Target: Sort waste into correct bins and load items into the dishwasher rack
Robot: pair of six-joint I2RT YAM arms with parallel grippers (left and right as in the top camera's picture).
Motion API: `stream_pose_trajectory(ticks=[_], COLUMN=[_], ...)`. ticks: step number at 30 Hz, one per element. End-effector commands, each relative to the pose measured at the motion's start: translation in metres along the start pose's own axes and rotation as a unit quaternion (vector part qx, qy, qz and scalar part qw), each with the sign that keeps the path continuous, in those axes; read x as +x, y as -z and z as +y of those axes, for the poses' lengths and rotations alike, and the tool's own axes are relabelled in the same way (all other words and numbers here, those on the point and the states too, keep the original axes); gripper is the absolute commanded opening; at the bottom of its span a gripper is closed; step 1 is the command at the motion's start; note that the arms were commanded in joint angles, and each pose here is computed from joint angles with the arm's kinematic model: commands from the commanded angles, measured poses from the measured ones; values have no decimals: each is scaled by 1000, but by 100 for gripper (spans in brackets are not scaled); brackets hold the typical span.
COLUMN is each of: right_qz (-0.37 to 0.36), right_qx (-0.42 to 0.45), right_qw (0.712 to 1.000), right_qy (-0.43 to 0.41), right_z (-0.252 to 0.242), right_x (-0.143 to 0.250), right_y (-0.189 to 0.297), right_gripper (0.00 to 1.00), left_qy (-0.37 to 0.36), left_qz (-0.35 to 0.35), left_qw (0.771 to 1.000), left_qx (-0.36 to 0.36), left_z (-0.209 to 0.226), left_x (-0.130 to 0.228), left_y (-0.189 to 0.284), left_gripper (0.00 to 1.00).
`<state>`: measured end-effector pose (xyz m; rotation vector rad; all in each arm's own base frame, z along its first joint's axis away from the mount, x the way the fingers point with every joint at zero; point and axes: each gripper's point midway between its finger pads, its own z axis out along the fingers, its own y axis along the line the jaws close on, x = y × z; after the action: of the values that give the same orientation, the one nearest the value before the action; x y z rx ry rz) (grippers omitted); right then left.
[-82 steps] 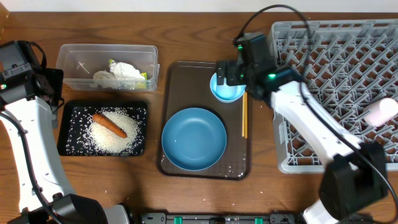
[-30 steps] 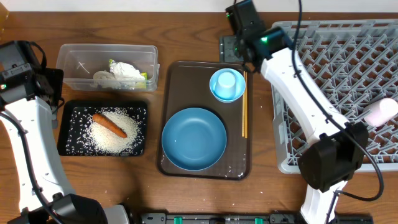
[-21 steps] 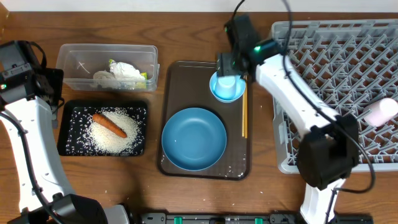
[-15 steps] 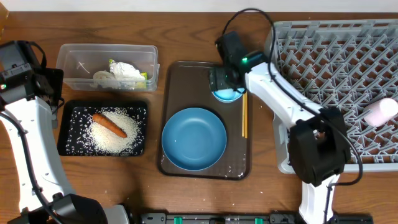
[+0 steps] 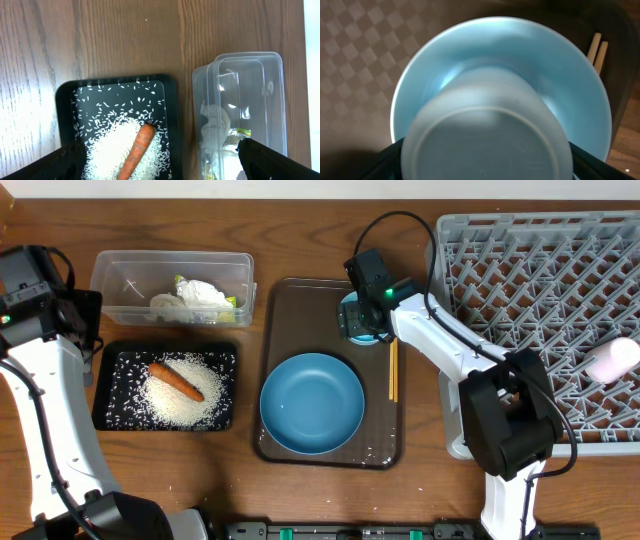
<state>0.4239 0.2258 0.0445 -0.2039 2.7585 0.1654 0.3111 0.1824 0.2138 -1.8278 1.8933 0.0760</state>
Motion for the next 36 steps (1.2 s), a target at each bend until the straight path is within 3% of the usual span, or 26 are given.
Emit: stream_pose_trajectory(ticks=[1,7,12,19,27,36], right_qz=[-15,-36,-57,-118,-164,-139], right_qx=[-2,1,14,38,101,198], right_qw=[1000,999,998,992,972,920], right_qy=[5,-1,-3,-36,-134,-309], right_z=[4,3,1,-30,-158,-348], right_x=[-8,-30,-49,-92,-118,-63], right_y=[7,26,54,128,193,225], right_gripper=[75,59,58,59,59,60], left_qy=[-1,-1,-1,-1,-1,-1], left_qz=[-1,-1,-1,-1,-1,-1], left_qw=[1000,1000,1000,1000,1000,1000], left_qx=[-6,-6,-6,-6,-6,-6], left_z=[2,2,2,2,2,2], left_x=[-1,-1,-1,-1,-1,-1], left_y=[-2,-2,-2,-2,-2,-2], left_gripper=[99,99,99,99,99,99])
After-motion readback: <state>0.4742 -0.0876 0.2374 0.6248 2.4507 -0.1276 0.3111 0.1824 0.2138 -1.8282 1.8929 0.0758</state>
